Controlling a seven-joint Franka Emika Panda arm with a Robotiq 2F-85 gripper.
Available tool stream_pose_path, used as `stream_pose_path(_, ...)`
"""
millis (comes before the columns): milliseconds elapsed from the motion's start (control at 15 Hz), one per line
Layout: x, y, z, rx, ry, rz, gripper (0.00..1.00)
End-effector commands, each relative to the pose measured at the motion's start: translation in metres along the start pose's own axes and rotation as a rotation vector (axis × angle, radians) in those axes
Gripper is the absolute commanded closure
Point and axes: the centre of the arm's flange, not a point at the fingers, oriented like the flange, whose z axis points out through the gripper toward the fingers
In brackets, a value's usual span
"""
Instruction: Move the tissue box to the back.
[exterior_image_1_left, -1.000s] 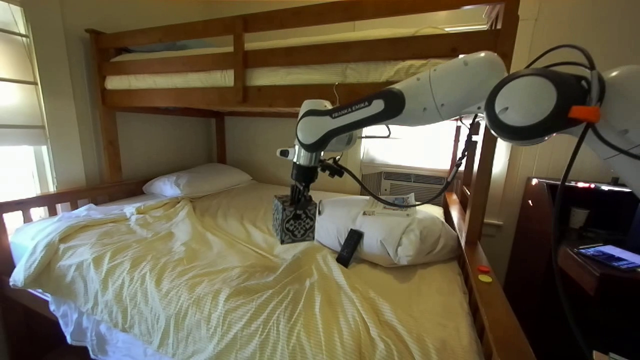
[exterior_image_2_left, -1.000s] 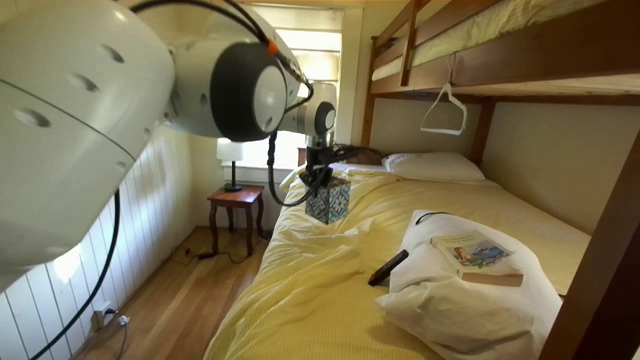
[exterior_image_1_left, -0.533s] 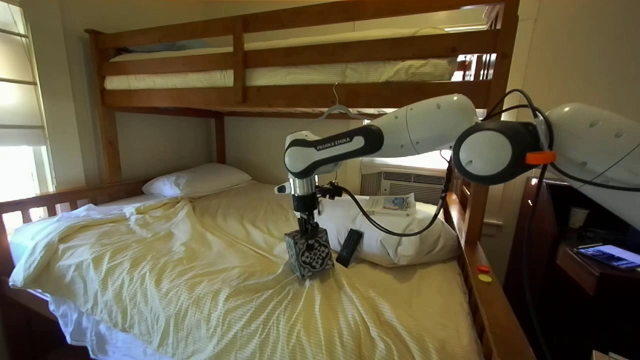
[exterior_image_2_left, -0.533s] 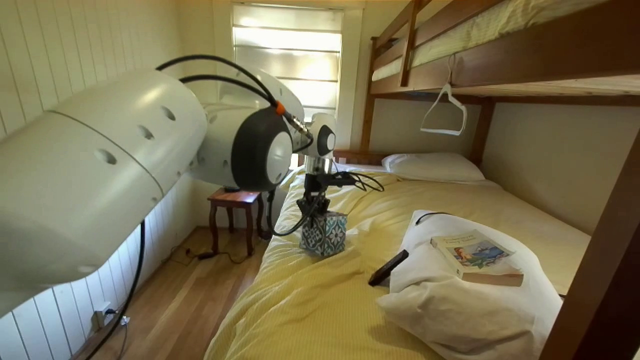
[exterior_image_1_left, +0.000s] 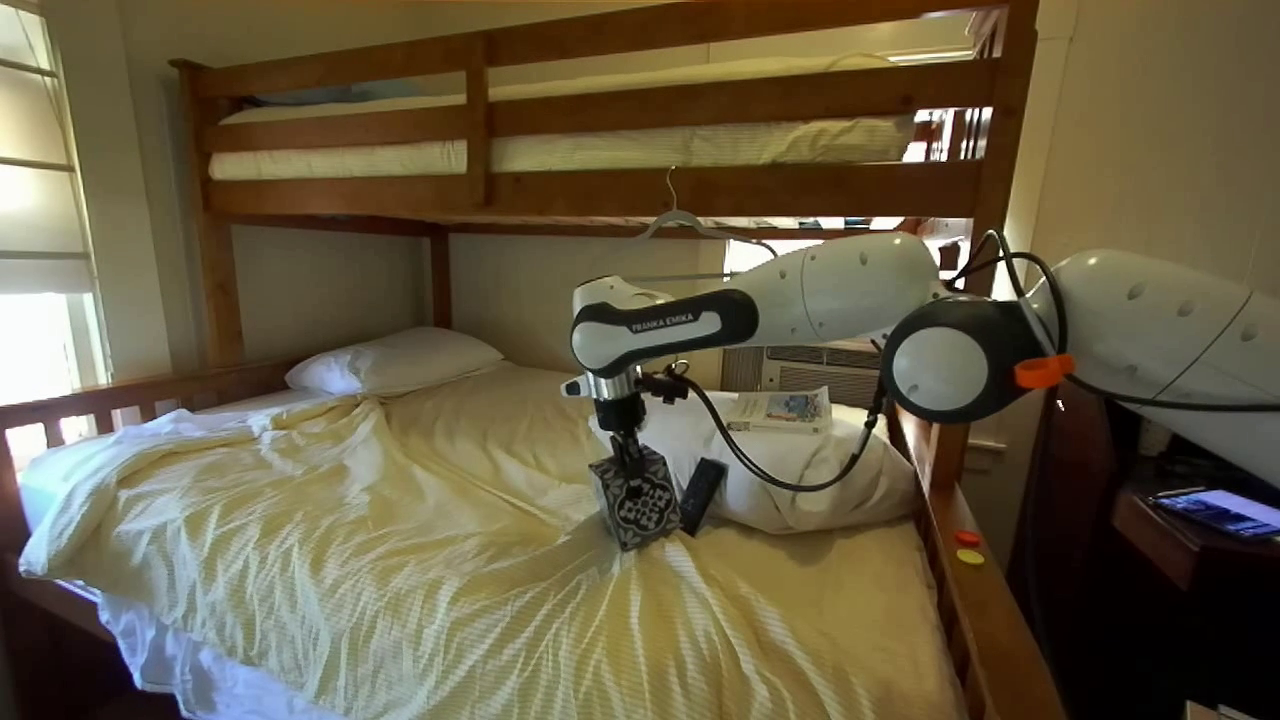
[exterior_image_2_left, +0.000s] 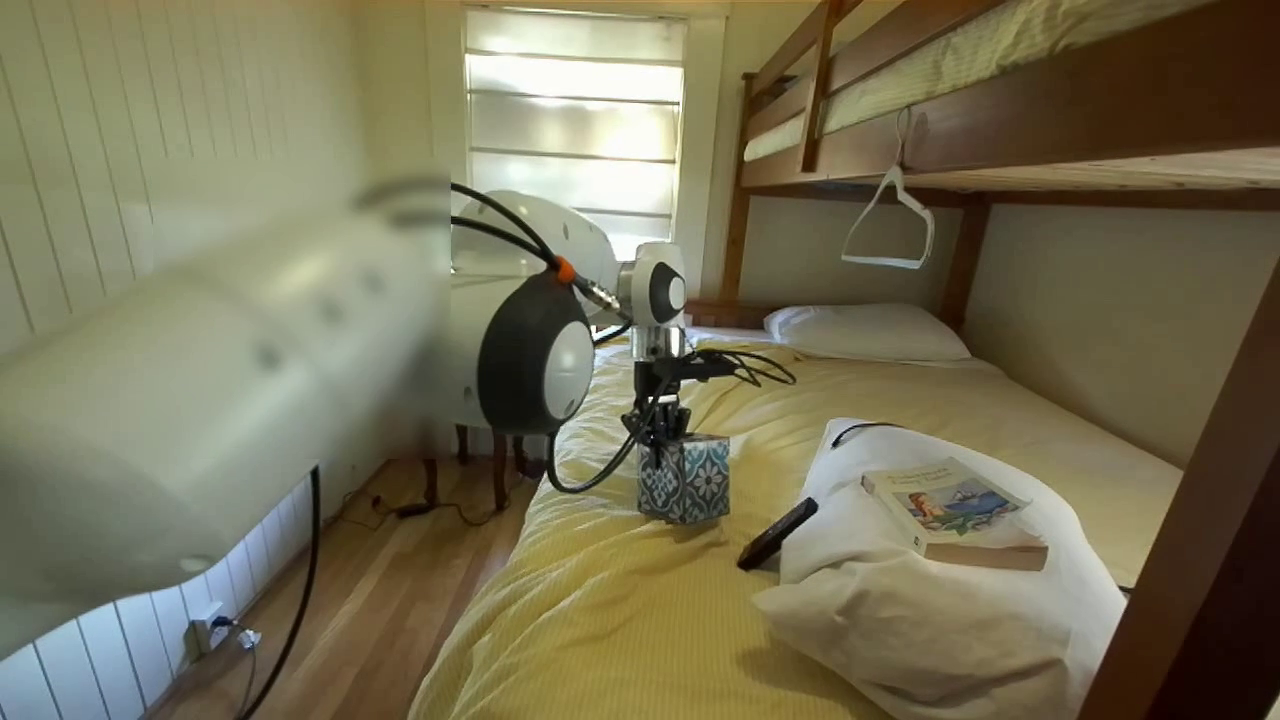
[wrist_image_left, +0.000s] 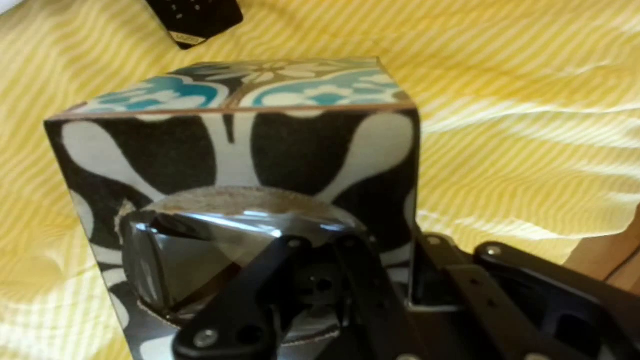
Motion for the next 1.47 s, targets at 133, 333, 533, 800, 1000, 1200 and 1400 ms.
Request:
stream_pose_path(133, 0.008, 0.008, -0.025, -0.091, 0.088, 0.024, 0.94)
stream_pose_path(333, 0.012, 0.010, -0.043, -0.128, 0.141, 0.026, 0.99)
stream_pose_path(533, 0.030, 0.020, -0.029, -0.134, 0.145, 0.039, 0.99)
stream_pose_path(800, 0.052, 0.033, -0.004, -0.221, 0.152, 0.036, 0.99)
stream_pose_path(1000, 0.064, 0.036, 0.005, -0.272, 0.222, 0.026, 0.99)
stream_pose_path(1200, 0.071, 0.036, 0.001, -0.306, 0.276, 0.003, 0.67)
stream_pose_path(1400, 0.068, 0.032, -0.009, -0.283, 0.286, 0.016, 0.47)
